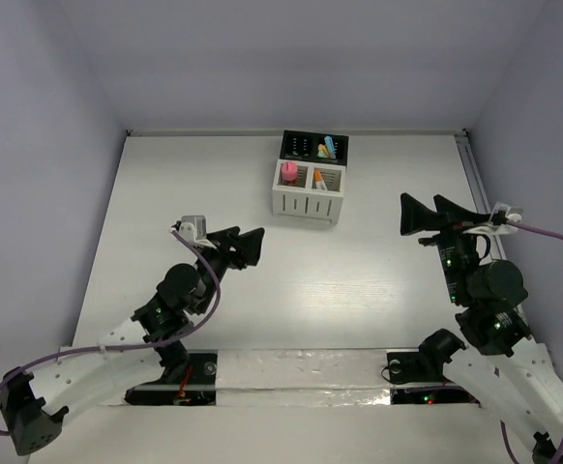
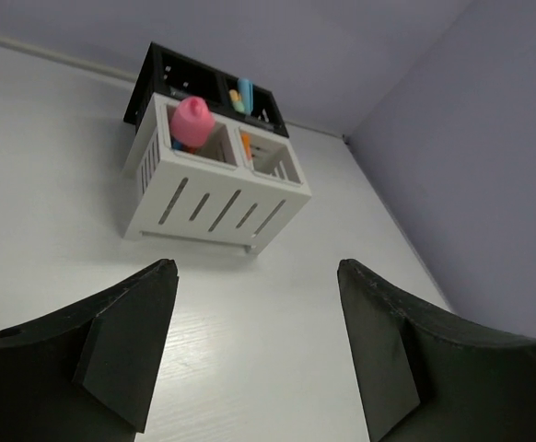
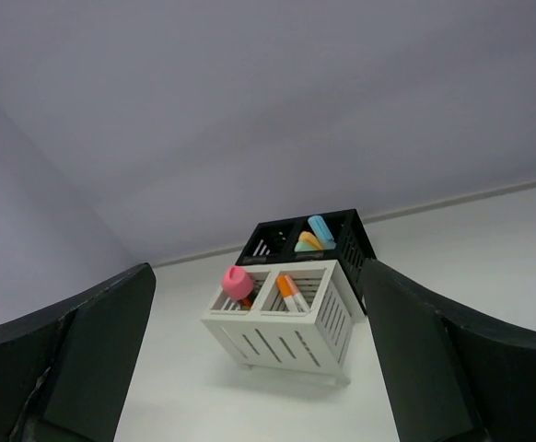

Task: Sort the stationery into containers
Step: Reset both arms

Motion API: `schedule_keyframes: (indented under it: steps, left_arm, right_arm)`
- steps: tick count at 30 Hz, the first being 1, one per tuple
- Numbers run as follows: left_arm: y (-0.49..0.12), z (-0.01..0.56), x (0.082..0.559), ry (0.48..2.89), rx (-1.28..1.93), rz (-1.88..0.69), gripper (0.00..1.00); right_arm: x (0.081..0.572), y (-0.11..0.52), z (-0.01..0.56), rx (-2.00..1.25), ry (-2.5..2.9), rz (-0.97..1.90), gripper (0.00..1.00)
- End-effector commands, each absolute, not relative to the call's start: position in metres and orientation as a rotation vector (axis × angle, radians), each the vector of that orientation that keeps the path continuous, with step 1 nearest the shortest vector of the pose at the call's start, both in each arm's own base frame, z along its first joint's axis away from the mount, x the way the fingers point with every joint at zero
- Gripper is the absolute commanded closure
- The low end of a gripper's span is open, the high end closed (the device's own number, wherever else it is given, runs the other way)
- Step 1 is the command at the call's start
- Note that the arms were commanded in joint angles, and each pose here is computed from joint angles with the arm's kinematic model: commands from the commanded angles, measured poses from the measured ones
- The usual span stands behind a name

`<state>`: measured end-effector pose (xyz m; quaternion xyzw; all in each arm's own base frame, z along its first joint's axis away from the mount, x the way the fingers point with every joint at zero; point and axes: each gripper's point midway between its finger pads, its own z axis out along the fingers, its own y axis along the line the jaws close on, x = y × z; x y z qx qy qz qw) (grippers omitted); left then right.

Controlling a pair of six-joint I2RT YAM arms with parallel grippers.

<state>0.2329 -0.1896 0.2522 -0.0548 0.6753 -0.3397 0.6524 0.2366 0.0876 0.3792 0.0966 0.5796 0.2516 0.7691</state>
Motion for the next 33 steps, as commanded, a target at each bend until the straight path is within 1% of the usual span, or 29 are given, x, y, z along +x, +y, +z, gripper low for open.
schedule_keyframes:
  steps: [1,3,6,7,8,9,10,14,18,25,29,33]
  left_arm:
    - [-0.187,0.302,0.229,1.439,-0.147,-0.827,0.32]
    - [-0.184,0.312,0.228,1.431,-0.155,-0.83,0.31]
    - [-0.177,0.328,0.224,1.417,-0.173,-0.837,0.24]
    - [-0.173,0.334,0.222,1.404,-0.183,-0.843,0.19]
    - [-0.17,0.333,0.222,1.417,-0.186,-0.829,0.16]
    - [-0.166,0.344,0.22,1.4,-0.198,-0.835,0.13]
    - [-0.162,0.349,0.218,1.394,-0.207,-0.833,0.02]
    - [-0.148,0.365,0.213,1.395,-0.213,-0.798,0.01]
    - [-0.144,0.381,0.208,1.374,-0.191,-0.799,0.01]
    - [-0.137,0.399,0.201,1.371,-0.154,-0.782,0.01]
    - [-0.137,0.397,0.197,1.349,-0.147,-0.813,0.01]
    - [-0.141,0.38,0.2,1.373,-0.15,-0.807,0.01]
  right_arm:
    - [0.237,0.082,0.377,0.252,1.252,0.542,0.0]
    - [0.238,0.083,0.373,0.25,1.265,0.54,0.0]
    - [0.236,0.084,0.37,0.237,1.274,0.546,0.0]
    - [0.235,0.085,0.368,0.233,1.28,0.552,0.0]
    - [0.234,0.086,0.367,0.229,1.284,0.557,0.0]
    - [0.232,0.085,0.368,0.229,1.276,0.561,0.0]
    - [0.23,0.084,0.368,0.227,1.279,0.56,0.0]
    - [0.226,0.078,0.369,0.231,1.283,0.543,0.0]
    - [0.228,0.087,0.375,0.18,1.327,0.54,0.0]
    - [0.231,0.093,0.365,0.135,1.422,0.508,0.0]
    - [0.226,0.093,0.369,0.125,1.366,0.536,0.0]
    - [0.224,0.095,0.368,0.101,1.336,0.547,0.0]
